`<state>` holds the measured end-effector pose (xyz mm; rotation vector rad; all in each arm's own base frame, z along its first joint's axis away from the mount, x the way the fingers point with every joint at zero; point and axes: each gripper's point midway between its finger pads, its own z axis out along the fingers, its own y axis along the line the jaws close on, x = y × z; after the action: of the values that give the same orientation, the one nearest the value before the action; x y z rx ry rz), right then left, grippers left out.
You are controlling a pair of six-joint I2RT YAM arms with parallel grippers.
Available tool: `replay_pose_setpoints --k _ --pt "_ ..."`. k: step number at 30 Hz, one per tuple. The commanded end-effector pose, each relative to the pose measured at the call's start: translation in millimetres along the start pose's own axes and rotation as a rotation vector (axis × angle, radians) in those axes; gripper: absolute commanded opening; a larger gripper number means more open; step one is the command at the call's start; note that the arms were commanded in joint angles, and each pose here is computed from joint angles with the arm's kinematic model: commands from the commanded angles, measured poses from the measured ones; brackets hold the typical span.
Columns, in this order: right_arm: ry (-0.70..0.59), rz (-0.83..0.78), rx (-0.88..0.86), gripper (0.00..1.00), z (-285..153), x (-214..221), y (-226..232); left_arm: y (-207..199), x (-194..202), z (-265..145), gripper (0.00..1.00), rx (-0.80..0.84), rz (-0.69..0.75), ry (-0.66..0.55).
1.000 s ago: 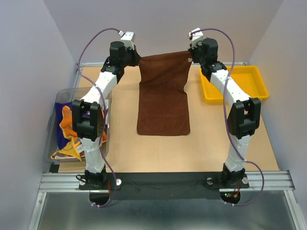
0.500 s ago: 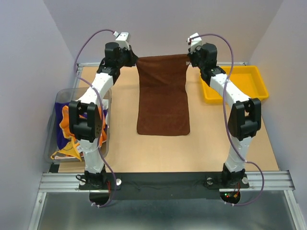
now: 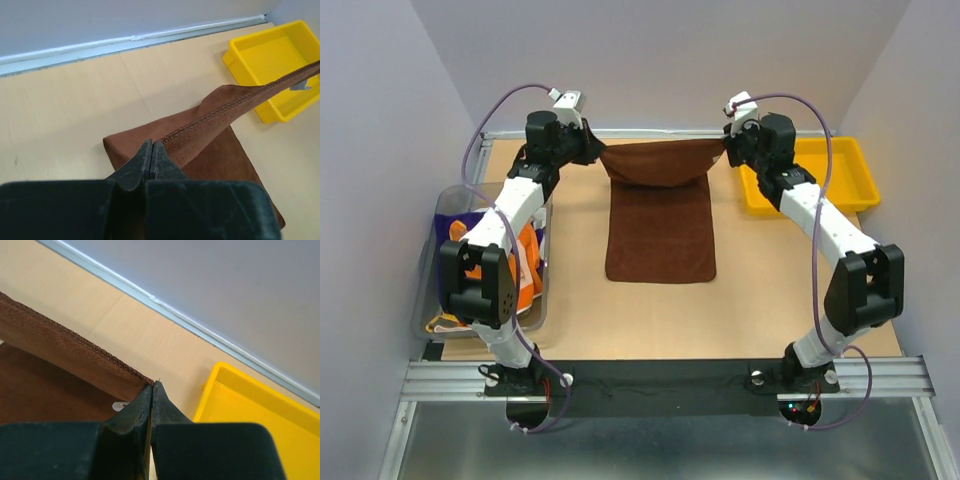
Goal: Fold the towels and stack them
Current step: Fold the towel
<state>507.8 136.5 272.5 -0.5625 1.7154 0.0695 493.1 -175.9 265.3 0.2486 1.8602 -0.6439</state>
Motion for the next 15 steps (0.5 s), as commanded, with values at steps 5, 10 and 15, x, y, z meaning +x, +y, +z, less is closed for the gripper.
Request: replay_pose_setpoints --k 5,10,15 --pt "0.025 0.109 -0.069 0.01 -50.1 3.9 20.3 -14.2 25.9 -35.6 0.0 0.041 -0.062 0.039" --pt "0.086 0.193 -0.155 0.0 -74.8 22.4 45.6 -11.0 55.8 -50.1 0.0 0.013 -0.09 0.102" --pt "0.201 0.274 -0.227 0.01 -95.5 59.8 71.5 -11.3 78.1 -59.3 0.0 0.006 -0.108 0.156"
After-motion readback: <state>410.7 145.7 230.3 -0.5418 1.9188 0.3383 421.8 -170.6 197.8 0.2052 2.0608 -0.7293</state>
